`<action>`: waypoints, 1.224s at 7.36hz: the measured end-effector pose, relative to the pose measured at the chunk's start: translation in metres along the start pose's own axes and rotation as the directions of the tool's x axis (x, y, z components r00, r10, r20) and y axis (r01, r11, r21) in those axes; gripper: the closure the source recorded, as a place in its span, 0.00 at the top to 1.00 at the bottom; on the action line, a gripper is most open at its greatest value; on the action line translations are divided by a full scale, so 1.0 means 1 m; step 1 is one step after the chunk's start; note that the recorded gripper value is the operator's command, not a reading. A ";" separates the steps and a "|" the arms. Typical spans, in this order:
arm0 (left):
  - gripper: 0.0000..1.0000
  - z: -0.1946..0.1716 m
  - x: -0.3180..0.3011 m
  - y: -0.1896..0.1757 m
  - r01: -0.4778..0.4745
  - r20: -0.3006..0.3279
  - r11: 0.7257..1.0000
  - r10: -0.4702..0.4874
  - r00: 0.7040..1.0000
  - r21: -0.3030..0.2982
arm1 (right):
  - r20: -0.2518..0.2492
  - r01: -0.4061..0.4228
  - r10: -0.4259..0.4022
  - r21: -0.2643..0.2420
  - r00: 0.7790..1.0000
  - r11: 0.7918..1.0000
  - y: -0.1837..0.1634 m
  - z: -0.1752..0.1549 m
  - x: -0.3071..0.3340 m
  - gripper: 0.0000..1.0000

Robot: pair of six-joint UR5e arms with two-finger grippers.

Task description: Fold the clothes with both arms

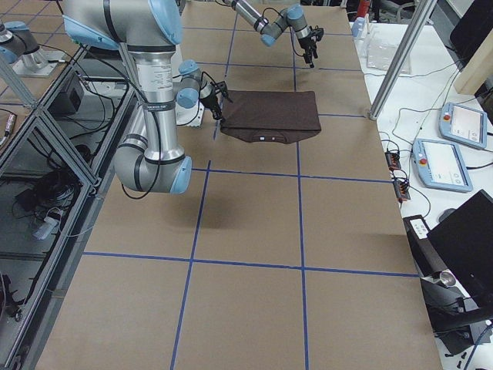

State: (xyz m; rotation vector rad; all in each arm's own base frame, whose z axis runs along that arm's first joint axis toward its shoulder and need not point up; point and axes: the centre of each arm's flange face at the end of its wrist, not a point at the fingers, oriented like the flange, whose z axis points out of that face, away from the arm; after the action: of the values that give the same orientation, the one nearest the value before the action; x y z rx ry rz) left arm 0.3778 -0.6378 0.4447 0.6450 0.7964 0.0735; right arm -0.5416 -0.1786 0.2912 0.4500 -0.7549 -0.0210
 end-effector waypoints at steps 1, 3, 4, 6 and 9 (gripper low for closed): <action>1.00 0.001 0.002 0.001 0.015 -0.002 1.000 -0.015 1.000 -0.002 | -0.014 -0.065 0.065 -0.006 0.998 0.998 0.010 0.003 0.007 0.00; 1.00 0.002 0.005 0.004 0.030 -0.005 1.000 -0.030 1.000 -0.005 | -0.015 -0.200 0.200 -0.003 0.980 0.980 0.033 0.001 0.005 0.00; 1.00 0.002 0.005 0.004 0.032 -0.005 0.999 -0.032 0.999 -0.006 | -0.012 -0.228 0.228 -0.001 0.974 0.974 0.040 0.000 0.004 0.50; 1.00 0.003 0.006 0.005 0.032 -0.007 0.999 -0.032 0.999 -0.007 | -0.009 -0.250 0.251 0.009 0.968 0.968 0.045 -0.001 0.003 1.00; 1.00 0.002 0.008 0.004 0.029 -0.010 1.000 -0.029 1.000 -0.005 | 0.029 -0.189 0.189 -0.009 0.982 0.982 0.018 -0.028 0.011 1.00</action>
State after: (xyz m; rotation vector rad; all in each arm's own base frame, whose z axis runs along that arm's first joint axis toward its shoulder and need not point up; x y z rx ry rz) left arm 0.3857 -0.6327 0.4428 0.6283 0.8150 0.0523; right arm -0.5176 -0.1539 0.2877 0.3710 -0.8240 0.1478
